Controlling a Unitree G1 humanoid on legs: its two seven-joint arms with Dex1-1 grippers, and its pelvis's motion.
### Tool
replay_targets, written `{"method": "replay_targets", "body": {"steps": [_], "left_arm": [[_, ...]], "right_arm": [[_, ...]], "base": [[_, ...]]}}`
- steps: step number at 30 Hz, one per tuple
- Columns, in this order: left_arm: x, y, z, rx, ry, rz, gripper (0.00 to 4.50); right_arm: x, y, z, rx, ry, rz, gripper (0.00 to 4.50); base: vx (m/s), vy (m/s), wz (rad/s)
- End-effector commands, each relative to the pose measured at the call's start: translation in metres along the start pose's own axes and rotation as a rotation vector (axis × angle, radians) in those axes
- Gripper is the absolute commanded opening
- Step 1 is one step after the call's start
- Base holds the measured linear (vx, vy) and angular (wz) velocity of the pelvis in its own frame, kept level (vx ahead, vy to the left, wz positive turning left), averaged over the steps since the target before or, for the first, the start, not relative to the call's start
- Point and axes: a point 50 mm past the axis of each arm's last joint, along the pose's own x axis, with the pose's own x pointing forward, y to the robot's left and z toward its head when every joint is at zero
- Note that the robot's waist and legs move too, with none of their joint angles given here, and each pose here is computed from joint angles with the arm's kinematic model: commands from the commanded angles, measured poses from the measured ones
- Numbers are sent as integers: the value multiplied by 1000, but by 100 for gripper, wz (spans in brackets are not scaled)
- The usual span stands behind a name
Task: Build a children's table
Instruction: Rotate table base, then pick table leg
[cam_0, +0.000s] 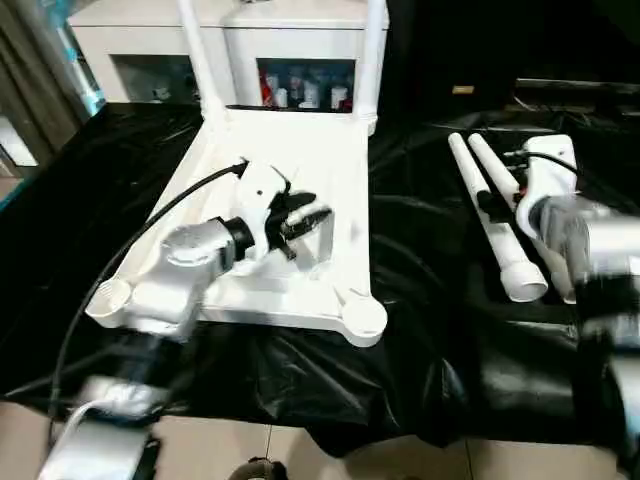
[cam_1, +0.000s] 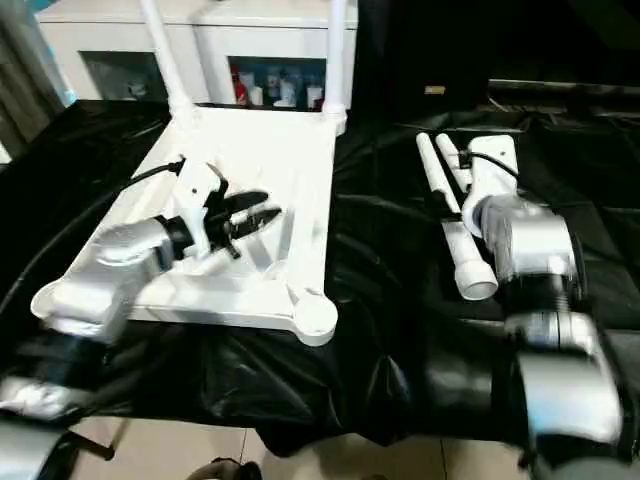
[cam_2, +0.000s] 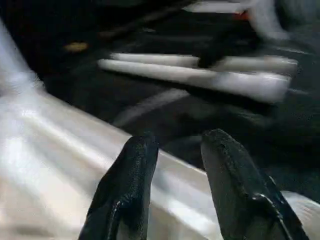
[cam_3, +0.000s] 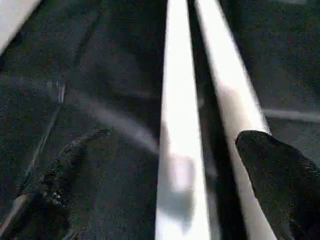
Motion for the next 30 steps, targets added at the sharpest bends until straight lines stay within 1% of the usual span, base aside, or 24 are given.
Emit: {"method": "replay_targets", "body": {"steps": [1, 3, 4, 5, 9, 13, 16, 18, 21, 26, 30], "left_arm": [[-1, -11, 2, 8, 37, -108, 182], [-4, -16, 3, 7, 55, -149, 182], [-5, -18, 4, 4, 61, -165, 182], [-5, -19, 5, 2, 63, -175, 182], [-8, -23, 8, -6, 78, -208, 182], [-9, -24, 8, -2, 90, -215, 182], [-10, -25, 9, -4, 95, -216, 182], [-11, -25, 9, -7, 99, -216, 182], [-11, -26, 9, -7, 105, -221, 182], [-11, -26, 10, -4, 106, -223, 182], [-11, -26, 11, -2, 106, -224, 182]], "right_arm": [[2, 2, -3, 26, 70, 66, 442], [4, 2, -7, 30, 111, 91, 442], [4, 0, -8, 11, 126, 74, 442], [5, -2, -9, -5, 134, 59, 442], [6, -4, -10, -19, 159, 46, 442], [7, -5, -12, -29, 167, 41, 442], [7, -5, -8, -15, 154, 66, 442], [6, -5, -8, -30, 163, 76, 442], [6, -7, -13, -49, 198, 83, 442], [6, -7, -14, -57, 211, 91, 442], [6, -6, -18, -82, 242, 105, 442]], "base": [[0, 0, 0], [0, 0, 0], [0, 0, 0], [0, 0, 0], [0, 0, 0], [0, 0, 0], [0, 0, 0], [0, 0, 0], [0, 0, 0], [0, 0, 0], [0, 0, 0]]}}
